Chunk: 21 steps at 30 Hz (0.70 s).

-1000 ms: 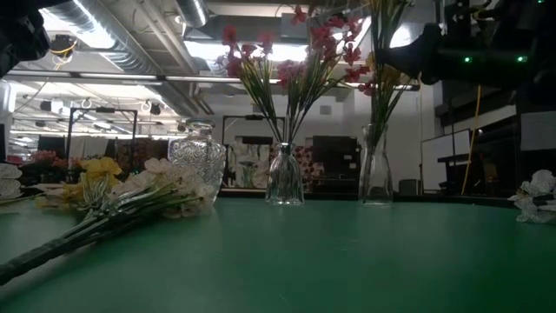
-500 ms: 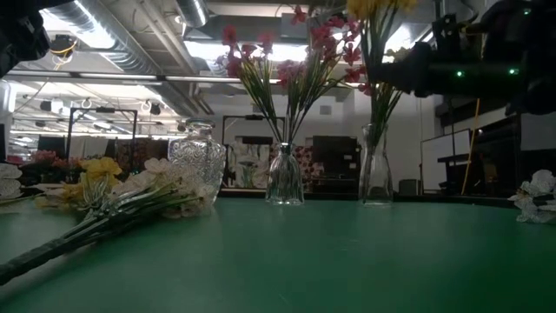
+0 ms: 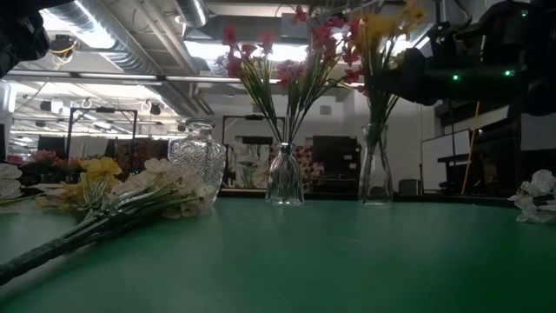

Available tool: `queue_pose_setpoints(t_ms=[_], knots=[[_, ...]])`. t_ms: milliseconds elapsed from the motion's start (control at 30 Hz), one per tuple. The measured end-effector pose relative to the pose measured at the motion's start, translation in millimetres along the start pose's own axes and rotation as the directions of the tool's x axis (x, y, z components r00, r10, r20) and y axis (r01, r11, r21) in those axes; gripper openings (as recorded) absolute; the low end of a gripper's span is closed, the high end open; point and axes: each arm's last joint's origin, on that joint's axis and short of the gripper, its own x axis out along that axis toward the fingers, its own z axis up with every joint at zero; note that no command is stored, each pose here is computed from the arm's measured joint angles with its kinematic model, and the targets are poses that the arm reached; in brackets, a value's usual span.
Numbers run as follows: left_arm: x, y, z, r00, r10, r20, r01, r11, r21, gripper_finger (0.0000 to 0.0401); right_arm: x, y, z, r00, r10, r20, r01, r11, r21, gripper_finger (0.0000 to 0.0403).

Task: Sort flowers into vase by color
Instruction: Put the right yellow flower into the right transparent vase

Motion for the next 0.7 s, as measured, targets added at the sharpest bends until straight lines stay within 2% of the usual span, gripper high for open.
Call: queue_pose_setpoints(t_ms=[200,333,700], knots=[[0.0,0.0,0.0,1.0,0.0,0.0,0.0,1.0,-0.007,0.0153,0.0,0.1,0.1,1.0,0.005,0.001,-0.005,1.0,0.024,0.0169],[0.0,0.0,0.0,1.0,0.0,0.0,0.0,1.0,-0.008,0.0153,0.0,-0.3,-1.3,1.0,-0.015,-0.016,0.016,0.999,0.043,0.0194],[0.0,0.0,0.0,1.0,0.0,0.0,0.0,1.0,-0.026,0.0153,-0.2,1.4,-5.5,0.998,0.019,-0.052,-0.015,0.996,0.083,0.0207]])
